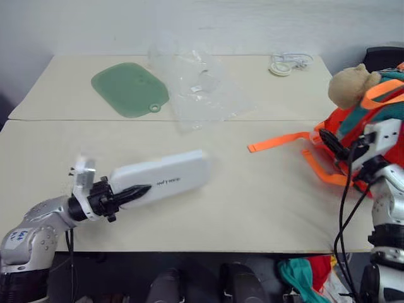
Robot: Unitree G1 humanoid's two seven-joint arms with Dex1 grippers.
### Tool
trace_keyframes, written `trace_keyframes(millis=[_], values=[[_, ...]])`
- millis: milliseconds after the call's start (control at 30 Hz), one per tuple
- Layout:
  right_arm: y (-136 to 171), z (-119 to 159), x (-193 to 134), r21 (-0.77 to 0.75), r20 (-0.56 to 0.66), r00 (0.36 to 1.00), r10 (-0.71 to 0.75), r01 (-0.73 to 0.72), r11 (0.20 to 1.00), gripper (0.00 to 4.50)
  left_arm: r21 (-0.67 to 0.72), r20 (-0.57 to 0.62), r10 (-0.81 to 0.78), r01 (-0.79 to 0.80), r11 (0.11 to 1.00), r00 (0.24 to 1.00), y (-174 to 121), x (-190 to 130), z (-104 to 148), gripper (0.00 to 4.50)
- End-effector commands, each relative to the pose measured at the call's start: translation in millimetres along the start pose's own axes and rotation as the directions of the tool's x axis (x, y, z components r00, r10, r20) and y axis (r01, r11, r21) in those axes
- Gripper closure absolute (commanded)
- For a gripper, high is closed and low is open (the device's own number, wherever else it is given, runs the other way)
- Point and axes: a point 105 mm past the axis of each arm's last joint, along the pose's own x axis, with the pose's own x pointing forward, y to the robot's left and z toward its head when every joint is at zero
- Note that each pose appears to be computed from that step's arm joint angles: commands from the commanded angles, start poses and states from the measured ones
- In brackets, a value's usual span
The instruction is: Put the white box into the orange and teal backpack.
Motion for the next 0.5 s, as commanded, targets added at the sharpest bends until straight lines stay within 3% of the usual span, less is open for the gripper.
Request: trace_keyframes(millis=[33,100,167,300,400,500], values=[[4.2,2.9,6.5,-0.019,0.032,0.998,0.048,-0.048,0.999,2.71,0.009,0.077,0.033,-0.034,0.999,0.996,-1.3,-8.5,19.8,3.32],[26.3,16.4,18.7,0.012,0.096,0.978,0.183,-0.185,0.983,3.35,-0.018,0.099,0.075,-0.074,0.997,0.992,1.5,-19.7,26.6,3.32],[63.4,38.0,32.6,0.059,0.184,0.917,0.355,-0.371,0.927,3.78,-0.040,0.138,0.143,-0.139,0.989,0.980,8.2,-34.1,35.0,3.32],[134.8,70.8,39.3,0.094,0.282,0.742,0.608,-0.652,0.752,3.81,-0.068,0.187,0.236,-0.227,0.971,0.953,18.7,-50.9,41.5,3.32],[192.0,94.5,28.5,0.104,0.330,0.562,0.758,-0.820,0.562,3.81,-0.081,0.214,0.286,-0.275,0.958,0.934,24.0,-58.3,43.0,3.32],[226.5,108.7,5.6,0.125,0.352,0.398,0.847,-0.917,0.379,3.81,-0.081,0.215,0.305,-0.294,0.952,0.928,21.2,-62.9,44.2,3.32]])
